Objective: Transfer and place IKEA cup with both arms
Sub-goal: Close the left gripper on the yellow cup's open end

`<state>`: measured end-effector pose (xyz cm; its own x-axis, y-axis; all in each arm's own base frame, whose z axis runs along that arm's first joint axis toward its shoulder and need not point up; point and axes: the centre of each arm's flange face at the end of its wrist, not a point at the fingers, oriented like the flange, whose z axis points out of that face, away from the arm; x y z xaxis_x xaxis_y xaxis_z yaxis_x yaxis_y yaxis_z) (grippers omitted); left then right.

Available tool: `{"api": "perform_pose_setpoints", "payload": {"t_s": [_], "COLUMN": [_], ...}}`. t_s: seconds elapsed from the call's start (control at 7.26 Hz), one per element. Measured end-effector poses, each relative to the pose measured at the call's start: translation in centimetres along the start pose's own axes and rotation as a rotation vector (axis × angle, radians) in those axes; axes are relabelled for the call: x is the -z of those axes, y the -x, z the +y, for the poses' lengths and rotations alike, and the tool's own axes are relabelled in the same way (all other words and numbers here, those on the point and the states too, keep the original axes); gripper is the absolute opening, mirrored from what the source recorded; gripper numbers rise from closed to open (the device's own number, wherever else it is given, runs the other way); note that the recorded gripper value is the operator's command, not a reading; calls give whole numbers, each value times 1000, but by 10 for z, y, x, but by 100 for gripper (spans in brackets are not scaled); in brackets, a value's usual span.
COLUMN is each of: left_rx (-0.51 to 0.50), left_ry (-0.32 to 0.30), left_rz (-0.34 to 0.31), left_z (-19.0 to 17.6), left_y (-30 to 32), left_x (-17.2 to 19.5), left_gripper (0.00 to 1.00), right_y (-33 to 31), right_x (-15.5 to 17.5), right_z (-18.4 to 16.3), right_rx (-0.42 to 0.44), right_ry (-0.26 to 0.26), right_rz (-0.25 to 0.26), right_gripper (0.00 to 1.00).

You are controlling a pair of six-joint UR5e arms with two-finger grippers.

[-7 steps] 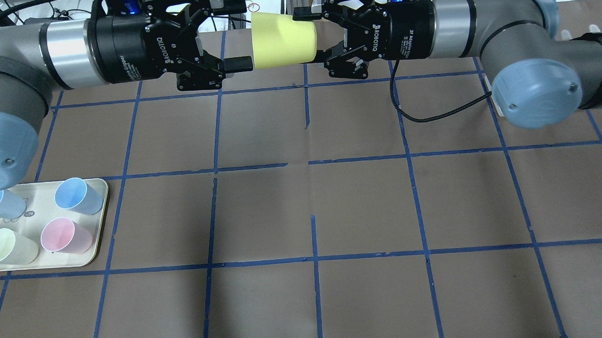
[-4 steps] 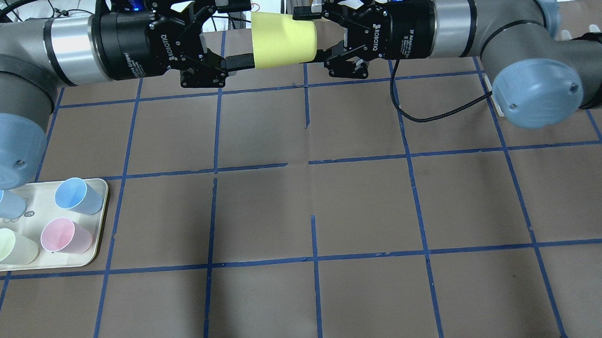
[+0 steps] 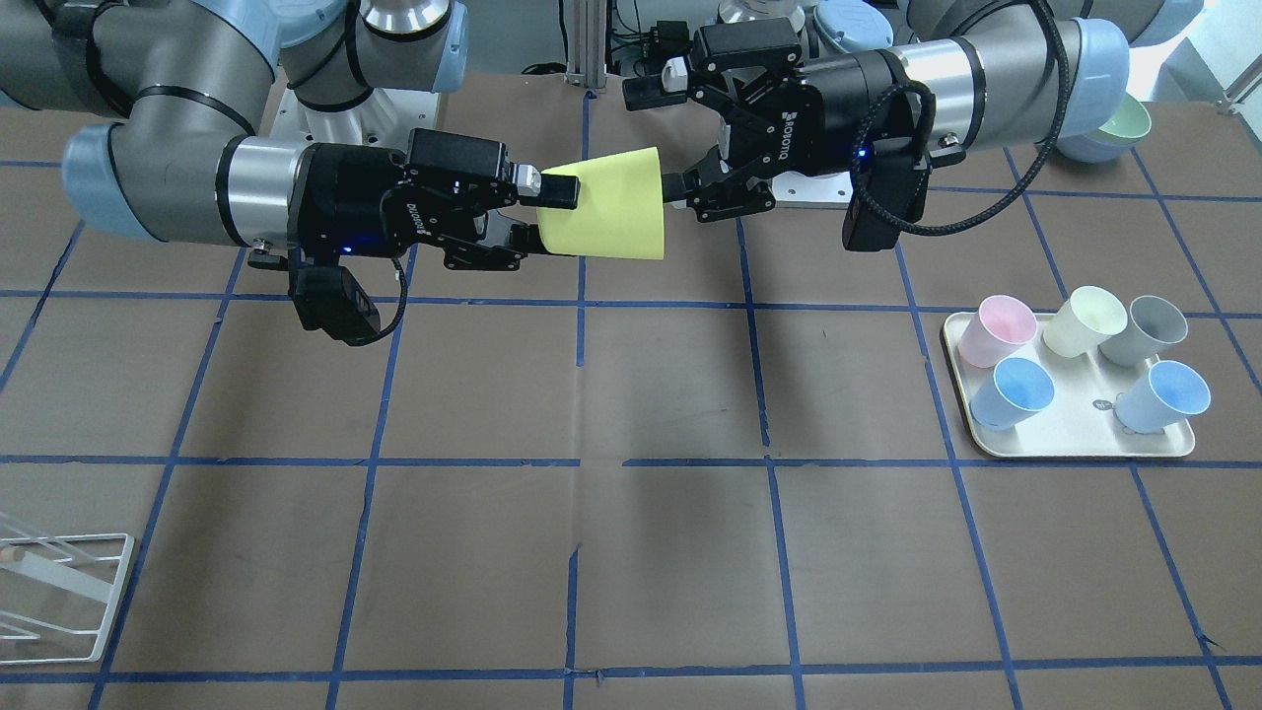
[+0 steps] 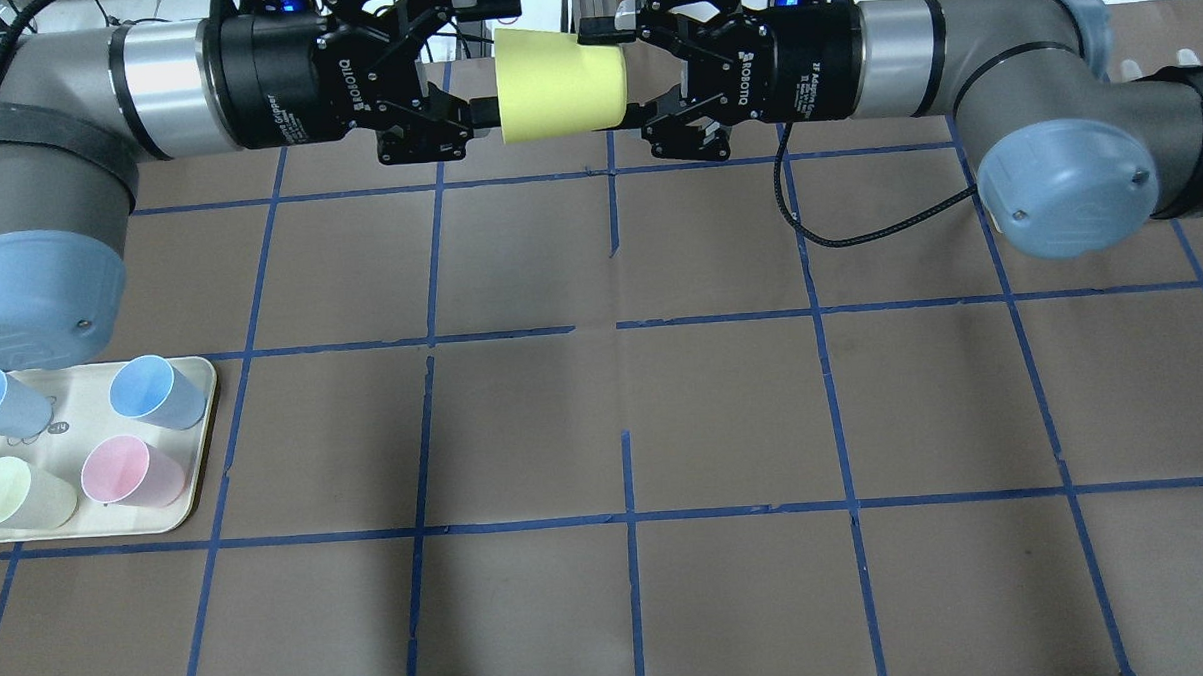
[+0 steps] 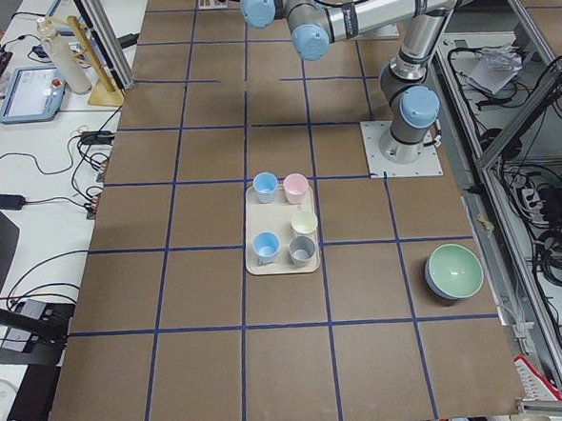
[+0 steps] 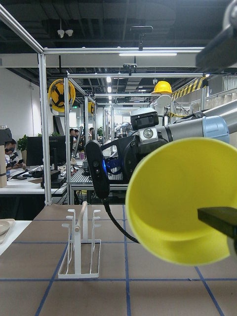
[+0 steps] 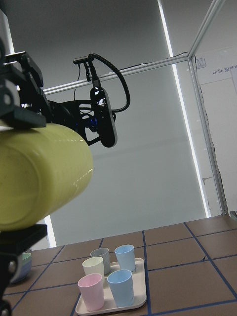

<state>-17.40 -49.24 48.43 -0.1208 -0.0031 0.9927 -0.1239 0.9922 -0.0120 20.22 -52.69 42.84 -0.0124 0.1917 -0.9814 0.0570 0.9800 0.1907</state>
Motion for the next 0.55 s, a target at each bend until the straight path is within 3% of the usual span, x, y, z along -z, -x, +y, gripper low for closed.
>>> {"api": "perform_pose_setpoints", "payload": {"t_s": [0.14, 0.28, 0.55], "left_rx": [-1, -3, 2], "left_ry": [8, 11, 11], "left_rz": [-1, -2, -5], "left_z": [1, 1, 1], "left_y": [0, 1, 4], "left_x": [-4, -5, -5], "left_gripper": [33, 24, 16], "right_y": [0, 0, 0], "right_x": [0, 0, -1], "right_z": [0, 0, -1], "right_rx": [0, 0, -2], "right_ry": [0, 1, 1], "right_rz": [0, 0, 0], "right_gripper": [4, 5, 6]}}
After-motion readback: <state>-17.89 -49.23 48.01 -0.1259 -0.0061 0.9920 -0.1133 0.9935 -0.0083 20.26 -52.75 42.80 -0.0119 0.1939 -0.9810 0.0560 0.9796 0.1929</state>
